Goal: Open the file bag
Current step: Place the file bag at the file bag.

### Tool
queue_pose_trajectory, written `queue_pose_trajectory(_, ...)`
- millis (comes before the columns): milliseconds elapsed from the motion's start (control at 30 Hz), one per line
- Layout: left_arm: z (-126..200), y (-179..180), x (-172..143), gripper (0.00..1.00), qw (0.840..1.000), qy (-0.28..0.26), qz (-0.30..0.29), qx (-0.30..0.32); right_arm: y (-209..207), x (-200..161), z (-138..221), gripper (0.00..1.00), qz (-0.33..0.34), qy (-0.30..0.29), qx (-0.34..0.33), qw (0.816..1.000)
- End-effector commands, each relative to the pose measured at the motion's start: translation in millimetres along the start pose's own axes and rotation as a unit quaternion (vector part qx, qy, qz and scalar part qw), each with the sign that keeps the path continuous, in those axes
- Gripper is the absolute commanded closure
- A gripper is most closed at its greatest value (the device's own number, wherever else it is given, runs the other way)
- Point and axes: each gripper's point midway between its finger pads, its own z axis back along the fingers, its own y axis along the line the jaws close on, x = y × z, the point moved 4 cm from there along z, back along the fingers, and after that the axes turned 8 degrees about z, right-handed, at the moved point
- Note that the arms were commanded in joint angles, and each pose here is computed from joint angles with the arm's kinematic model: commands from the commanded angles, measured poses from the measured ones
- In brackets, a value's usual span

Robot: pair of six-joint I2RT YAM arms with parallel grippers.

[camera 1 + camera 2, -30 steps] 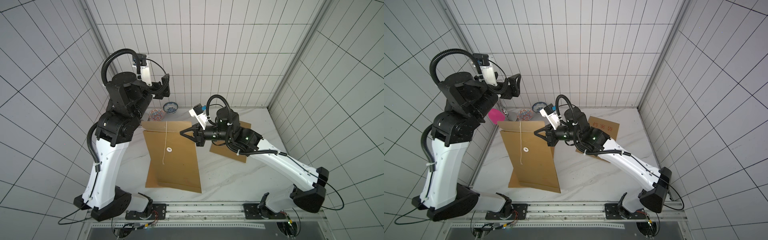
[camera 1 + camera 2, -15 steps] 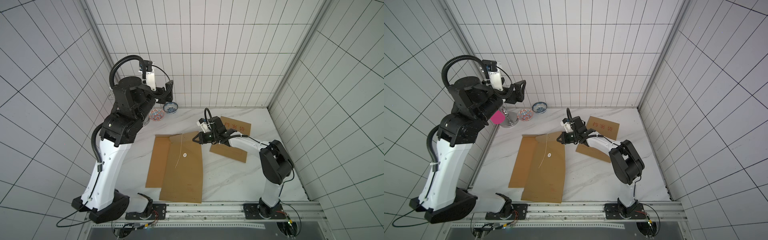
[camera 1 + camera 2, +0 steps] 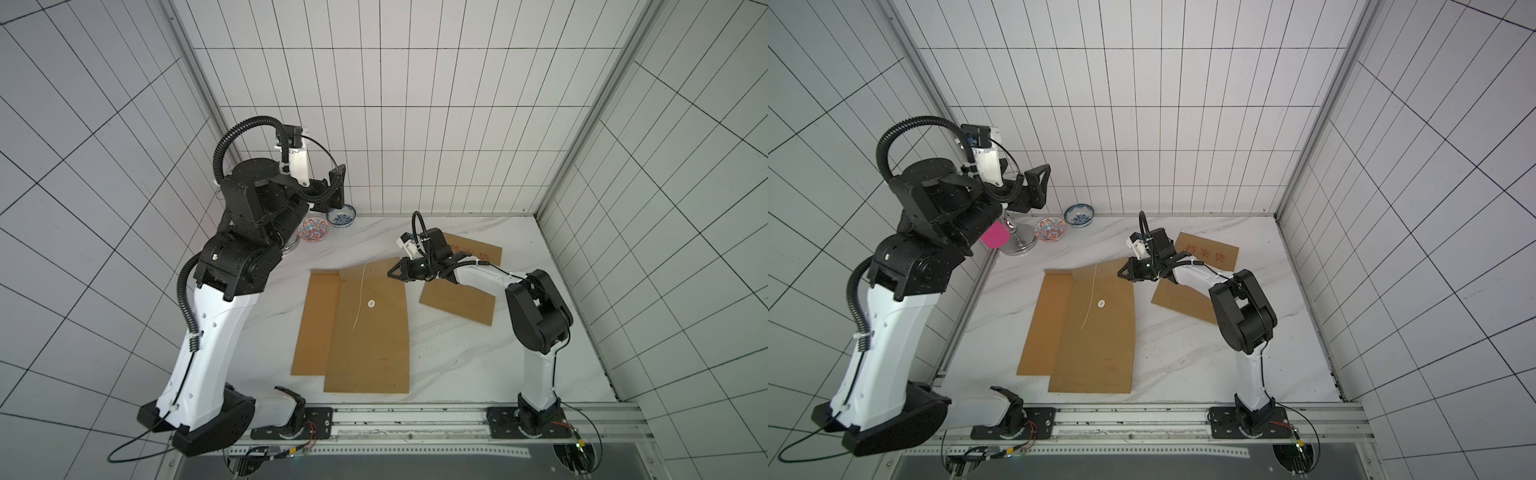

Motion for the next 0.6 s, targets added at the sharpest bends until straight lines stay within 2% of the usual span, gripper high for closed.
queue_pose_trajectory(0,3,0,0,0.06,1.0,-0.001,0.004,-0.007,0,20,-1,1.0,0.021,-0.013,0.015,1.0)
queue_pose_trajectory(567,-6,-1,-18,0.06,1.0,0.023,0.006,-0.012,-47,15,-18,1.0,0.023,0.015,-0.014,1.0)
